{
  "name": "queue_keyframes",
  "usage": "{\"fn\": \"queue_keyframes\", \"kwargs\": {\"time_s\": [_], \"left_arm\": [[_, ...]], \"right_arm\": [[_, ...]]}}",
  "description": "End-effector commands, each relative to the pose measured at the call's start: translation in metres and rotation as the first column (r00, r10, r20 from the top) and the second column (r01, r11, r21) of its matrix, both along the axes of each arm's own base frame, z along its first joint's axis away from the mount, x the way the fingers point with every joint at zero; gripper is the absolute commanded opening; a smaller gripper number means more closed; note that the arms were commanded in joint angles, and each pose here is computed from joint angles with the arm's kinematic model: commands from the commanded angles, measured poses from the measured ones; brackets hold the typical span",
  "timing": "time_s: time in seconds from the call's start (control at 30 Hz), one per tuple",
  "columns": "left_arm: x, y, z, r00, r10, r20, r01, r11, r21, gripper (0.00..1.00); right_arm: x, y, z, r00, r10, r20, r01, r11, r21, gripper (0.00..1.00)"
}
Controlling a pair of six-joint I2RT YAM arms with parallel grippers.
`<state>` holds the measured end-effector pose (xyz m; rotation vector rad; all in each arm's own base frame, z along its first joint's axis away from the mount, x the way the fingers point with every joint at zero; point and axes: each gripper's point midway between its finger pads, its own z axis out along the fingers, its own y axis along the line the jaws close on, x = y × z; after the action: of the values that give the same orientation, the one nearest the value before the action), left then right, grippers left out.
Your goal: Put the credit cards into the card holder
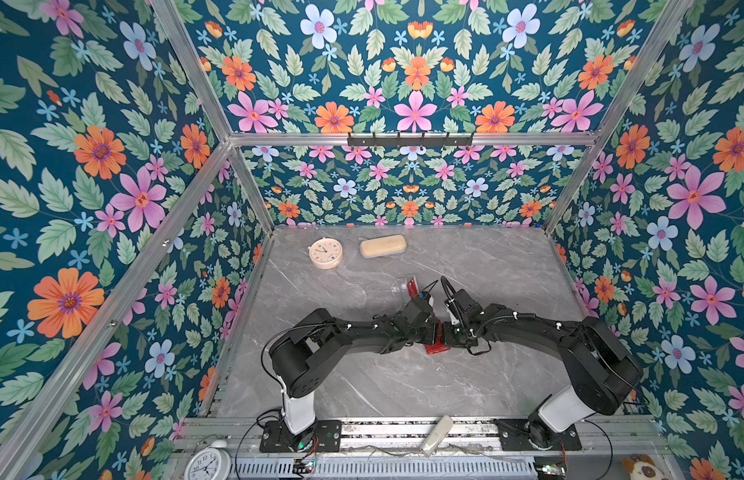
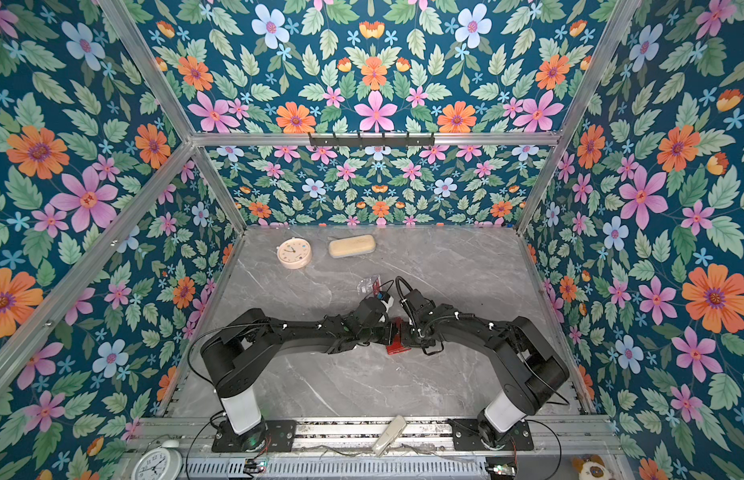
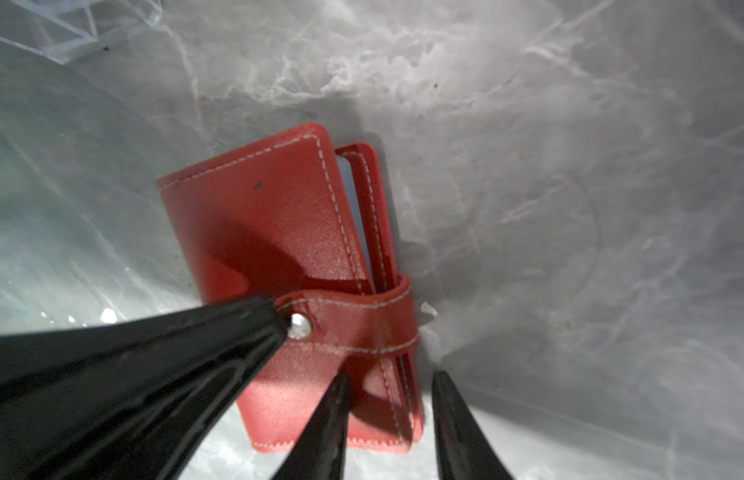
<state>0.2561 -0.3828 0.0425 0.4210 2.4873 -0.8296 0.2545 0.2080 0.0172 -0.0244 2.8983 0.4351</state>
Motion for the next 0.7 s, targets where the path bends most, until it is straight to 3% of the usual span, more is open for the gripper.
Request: {"fn": "queue_keyframes", "kwargs": {"time_s": [0.0, 0.4, 0.67], "left_arm": [[0.0, 0.009, -0.004, 1.0, 0.019, -0.002, -0.019, 0.999, 0.04, 0.0], [0.003, 0.012, -0.016, 0.999, 0.037, -0.016, -0.036, 0.996, 0.076, 0.0], [0.003, 0.018, -0.02, 0.998, 0.054, -0.023, -0.051, 0.993, 0.103, 0.0]], "right_arm": [[-0.006, -0.023, -0.014, 0.999, -0.037, -0.019, 0.035, 0.992, -0.118, 0.35], [-0.006, -0.02, -0.007, 1.0, -0.03, -0.008, 0.029, 0.995, -0.096, 0.35], [0.003, -0.006, 0.023, 0.996, -0.029, 0.085, 0.028, 0.999, 0.018, 0.31]]}}
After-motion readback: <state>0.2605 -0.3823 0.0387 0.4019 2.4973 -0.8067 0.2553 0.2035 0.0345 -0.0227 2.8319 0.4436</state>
